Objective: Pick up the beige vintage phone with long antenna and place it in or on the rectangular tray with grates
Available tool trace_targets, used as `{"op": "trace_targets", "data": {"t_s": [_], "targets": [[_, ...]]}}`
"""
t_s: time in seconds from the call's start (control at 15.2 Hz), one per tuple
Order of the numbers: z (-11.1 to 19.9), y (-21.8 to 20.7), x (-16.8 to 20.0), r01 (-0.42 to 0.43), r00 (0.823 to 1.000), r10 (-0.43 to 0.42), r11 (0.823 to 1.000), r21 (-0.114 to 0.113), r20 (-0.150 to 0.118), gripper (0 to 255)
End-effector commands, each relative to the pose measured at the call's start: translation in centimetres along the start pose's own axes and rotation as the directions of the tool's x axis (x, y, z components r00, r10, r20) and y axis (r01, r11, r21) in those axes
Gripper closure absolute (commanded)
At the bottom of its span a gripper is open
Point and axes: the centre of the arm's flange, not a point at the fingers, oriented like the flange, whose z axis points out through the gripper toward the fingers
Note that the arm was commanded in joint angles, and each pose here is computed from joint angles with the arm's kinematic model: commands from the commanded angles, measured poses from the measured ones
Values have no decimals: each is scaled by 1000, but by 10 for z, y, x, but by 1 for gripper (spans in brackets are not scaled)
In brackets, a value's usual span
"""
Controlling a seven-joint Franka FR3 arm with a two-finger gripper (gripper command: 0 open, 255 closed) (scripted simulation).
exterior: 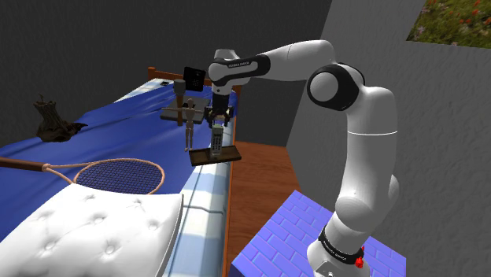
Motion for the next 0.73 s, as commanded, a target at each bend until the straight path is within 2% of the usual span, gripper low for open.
{"op": "trace_targets", "data": {"t_s": [0.0,0.26,0.53,0.66], "targets": [[0,0,0,0,1000,0,1000,0,-1,0],[0,0,0,0,1000,0,1000,0,-1,0],[-50,0,0,0,1000,0,1000,0,-1,0],[-50,0,0,0,1000,0,1000,0,-1,0]]}}
